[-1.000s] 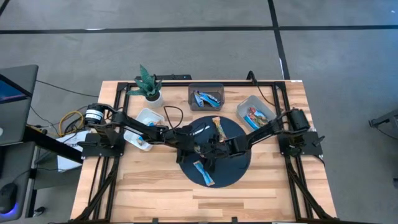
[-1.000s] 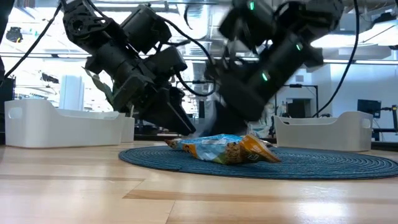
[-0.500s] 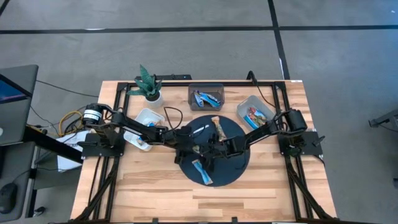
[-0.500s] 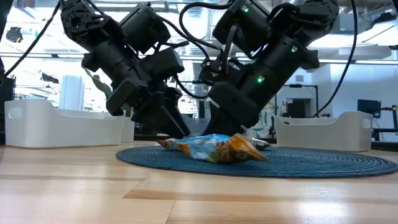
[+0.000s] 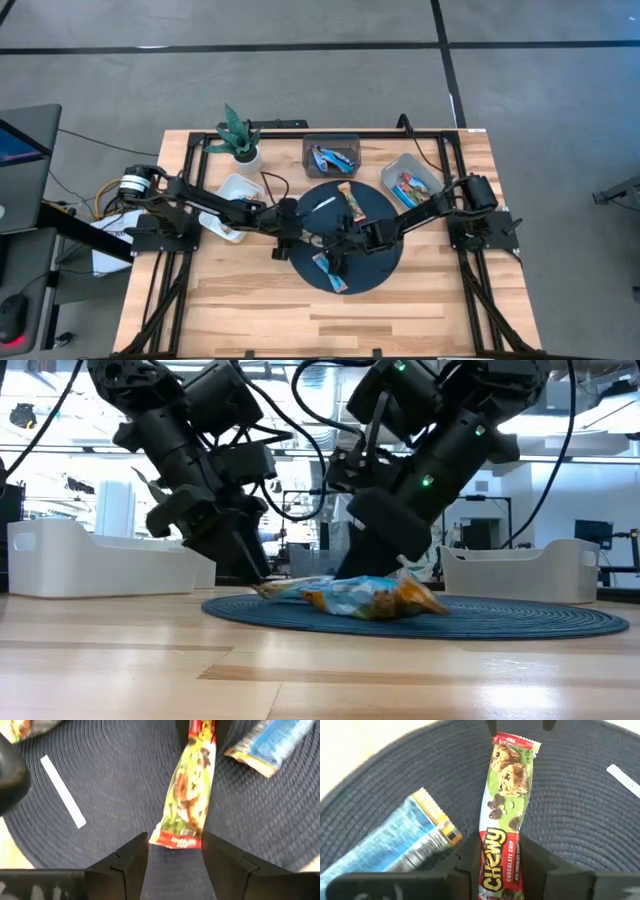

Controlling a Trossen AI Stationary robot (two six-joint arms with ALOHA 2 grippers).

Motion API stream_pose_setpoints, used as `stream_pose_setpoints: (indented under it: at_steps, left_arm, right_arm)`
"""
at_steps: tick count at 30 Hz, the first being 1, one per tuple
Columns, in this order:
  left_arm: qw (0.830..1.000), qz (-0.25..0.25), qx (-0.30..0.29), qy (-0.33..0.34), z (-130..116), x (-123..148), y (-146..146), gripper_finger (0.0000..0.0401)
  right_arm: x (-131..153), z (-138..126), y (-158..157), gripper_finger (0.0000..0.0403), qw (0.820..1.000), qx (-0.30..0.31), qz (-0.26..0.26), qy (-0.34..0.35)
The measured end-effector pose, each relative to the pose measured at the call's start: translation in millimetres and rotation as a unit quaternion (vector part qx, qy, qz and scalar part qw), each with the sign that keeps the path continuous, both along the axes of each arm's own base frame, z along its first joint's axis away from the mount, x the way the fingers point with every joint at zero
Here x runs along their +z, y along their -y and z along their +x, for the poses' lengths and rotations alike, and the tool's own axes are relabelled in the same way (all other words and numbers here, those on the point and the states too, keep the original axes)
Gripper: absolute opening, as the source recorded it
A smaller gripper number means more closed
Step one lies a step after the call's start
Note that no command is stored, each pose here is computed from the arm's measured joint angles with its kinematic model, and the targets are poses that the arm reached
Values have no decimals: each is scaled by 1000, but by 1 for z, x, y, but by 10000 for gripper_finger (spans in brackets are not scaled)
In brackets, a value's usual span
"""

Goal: Pick and place Granola Bars by type
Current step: Put the red granola bar into the gray bin

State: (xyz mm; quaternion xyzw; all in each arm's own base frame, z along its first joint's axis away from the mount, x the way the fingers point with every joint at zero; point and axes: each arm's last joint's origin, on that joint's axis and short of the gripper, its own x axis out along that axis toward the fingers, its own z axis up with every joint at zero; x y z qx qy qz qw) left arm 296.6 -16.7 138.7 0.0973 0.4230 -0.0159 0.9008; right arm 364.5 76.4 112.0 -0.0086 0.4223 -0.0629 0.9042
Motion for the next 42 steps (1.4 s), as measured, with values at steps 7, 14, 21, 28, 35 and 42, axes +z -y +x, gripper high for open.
stream_pose_setpoints:
  at_steps: [7,14,21,28,35,42]
  left_arm:
    - [1000,5,7,-22,-6,0,4,178]
    - [1000,5,7,-27,-6,0,4,178]
    - [1000,4,10,-28,-7,0,4,178]
    - [1000,3,10,-21,-5,0,4,178]
    - [1000,3,8,-11,-4,1,4,178]
    - [1000,4,7,-7,-3,2,4,178]
  right_arm:
    - [23,-8,-5,84,1000,-4,-28,6]
    - [59,-33,-11,76,993,-69,-91,5]
    - [91,-86,5,75,956,-259,-137,-31]
    - [98,-126,31,75,893,-401,-177,-105]
    - [88,-134,60,75,857,-455,-185,-159]
    - [87,-134,89,76,827,-506,-157,-190]
